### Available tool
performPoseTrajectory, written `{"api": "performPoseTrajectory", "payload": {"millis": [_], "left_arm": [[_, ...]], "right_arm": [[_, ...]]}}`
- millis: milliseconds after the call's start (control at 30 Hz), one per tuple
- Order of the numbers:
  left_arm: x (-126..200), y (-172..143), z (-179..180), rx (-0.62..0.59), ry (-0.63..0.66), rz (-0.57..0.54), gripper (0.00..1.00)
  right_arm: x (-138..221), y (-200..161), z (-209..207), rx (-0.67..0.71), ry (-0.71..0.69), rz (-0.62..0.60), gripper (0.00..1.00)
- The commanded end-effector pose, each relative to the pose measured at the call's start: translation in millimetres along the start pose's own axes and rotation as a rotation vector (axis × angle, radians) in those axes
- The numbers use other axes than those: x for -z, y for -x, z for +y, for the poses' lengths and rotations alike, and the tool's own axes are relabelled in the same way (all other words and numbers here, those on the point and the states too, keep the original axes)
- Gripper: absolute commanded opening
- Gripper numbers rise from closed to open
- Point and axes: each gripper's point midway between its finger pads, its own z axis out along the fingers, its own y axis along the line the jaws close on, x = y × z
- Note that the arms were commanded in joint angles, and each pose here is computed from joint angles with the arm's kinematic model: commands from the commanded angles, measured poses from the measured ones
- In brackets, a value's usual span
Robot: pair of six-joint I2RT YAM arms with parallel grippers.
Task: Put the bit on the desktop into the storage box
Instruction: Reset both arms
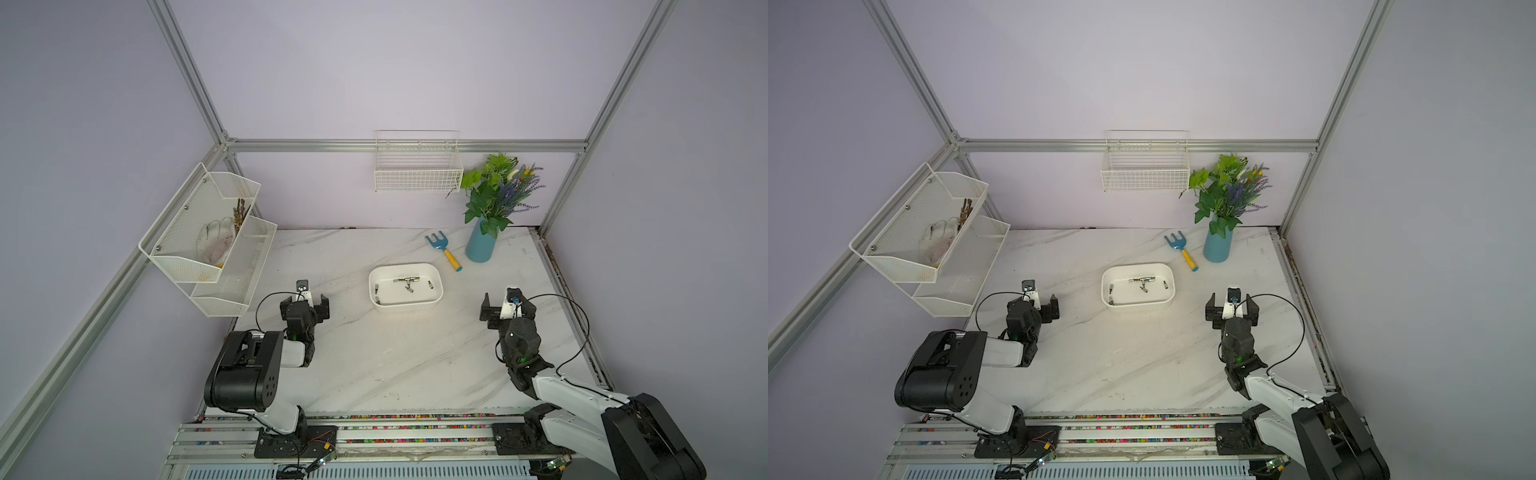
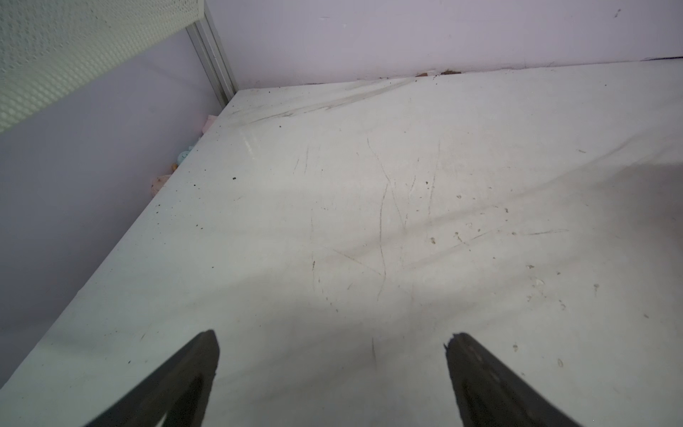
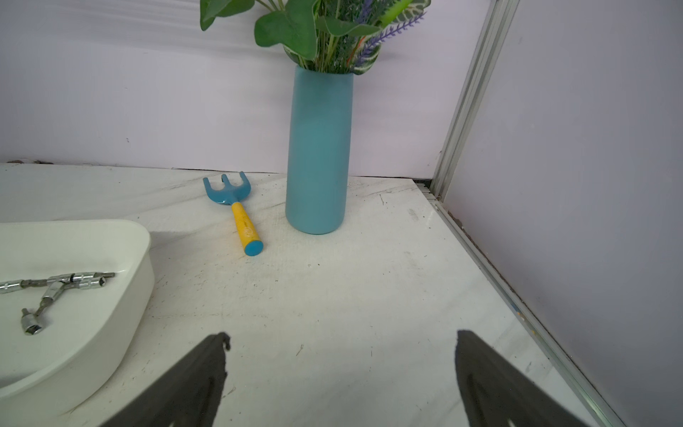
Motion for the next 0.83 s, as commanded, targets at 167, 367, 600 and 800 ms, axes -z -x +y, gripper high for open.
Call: {"api": "performPoseTrajectory", "payload": {"millis": [167, 367, 600, 800], "left_arm": [[0.2, 24.0, -0.6, 0.038, -0.014, -0.074, 1.00], [0.1, 24.3, -0.7, 0.038, -0.015, -0.074, 1.00], [0.2, 24.0, -0.7, 0.038, -0.015, -0.074, 1.00], [0.8, 24.6, -0.5, 0.040, -0.014, -0.083, 1.00]], "right_arm": [[-38.4, -3.6, -2.7, -0.060, 0.027, -0.041, 1.00], [-53.7, -27.1, -25.6, -0.142, -0.048, -0.034, 1.00], [-57.9, -29.9, -29.3, -0.156, -0.055, -0.006, 1.00], [-57.6, -30.2, -29.4, -0.155, -0.056, -0.005, 1.00]]}}
